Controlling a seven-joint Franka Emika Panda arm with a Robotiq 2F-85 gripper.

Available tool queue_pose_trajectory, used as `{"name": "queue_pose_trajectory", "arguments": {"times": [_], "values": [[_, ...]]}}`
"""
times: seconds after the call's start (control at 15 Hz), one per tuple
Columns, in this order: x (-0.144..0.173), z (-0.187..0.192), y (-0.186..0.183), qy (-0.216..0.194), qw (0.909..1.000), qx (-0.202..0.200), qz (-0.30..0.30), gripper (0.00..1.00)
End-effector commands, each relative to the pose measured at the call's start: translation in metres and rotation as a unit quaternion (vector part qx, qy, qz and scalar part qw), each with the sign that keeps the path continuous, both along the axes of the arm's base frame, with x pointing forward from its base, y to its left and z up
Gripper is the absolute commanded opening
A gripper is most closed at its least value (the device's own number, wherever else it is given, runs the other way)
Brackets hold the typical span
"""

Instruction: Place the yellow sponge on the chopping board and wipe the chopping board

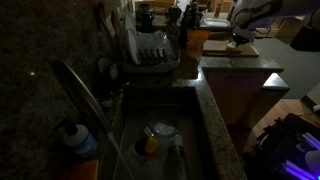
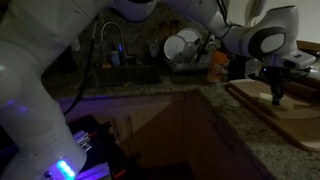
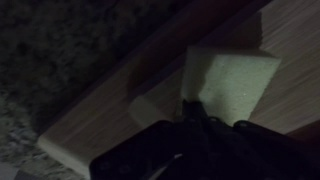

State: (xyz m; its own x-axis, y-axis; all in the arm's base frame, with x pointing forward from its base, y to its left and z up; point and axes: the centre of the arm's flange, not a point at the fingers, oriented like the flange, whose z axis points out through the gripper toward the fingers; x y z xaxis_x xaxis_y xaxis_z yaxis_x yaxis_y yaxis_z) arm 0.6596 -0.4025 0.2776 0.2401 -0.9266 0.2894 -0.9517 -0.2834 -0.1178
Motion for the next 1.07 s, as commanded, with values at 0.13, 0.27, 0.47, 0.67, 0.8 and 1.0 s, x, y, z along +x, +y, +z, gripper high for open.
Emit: {"name": "queue_pose_trajectory", "arguments": {"times": [0.13,0.27,0.47,0.67,0.8,1.0], "values": [[-0.080,-0.018,-0.069,0.025,0.9944,-0.001,-0.103,0.00],[-0.084,-0.014,-0.077,0.006,0.9944,0.010,-0.105,0.00],[-0.076,0.011,-0.078,-0.039,0.9928,-0.002,-0.114,0.00],[-0.065,0.044,-0.072,-0.085,0.9903,-0.007,-0.110,0.00],[-0.058,0.051,-0.064,-0.083,0.9909,-0.002,-0.106,0.00],[-0.047,0.041,-0.054,-0.069,0.9930,0.000,-0.095,0.00]]}}
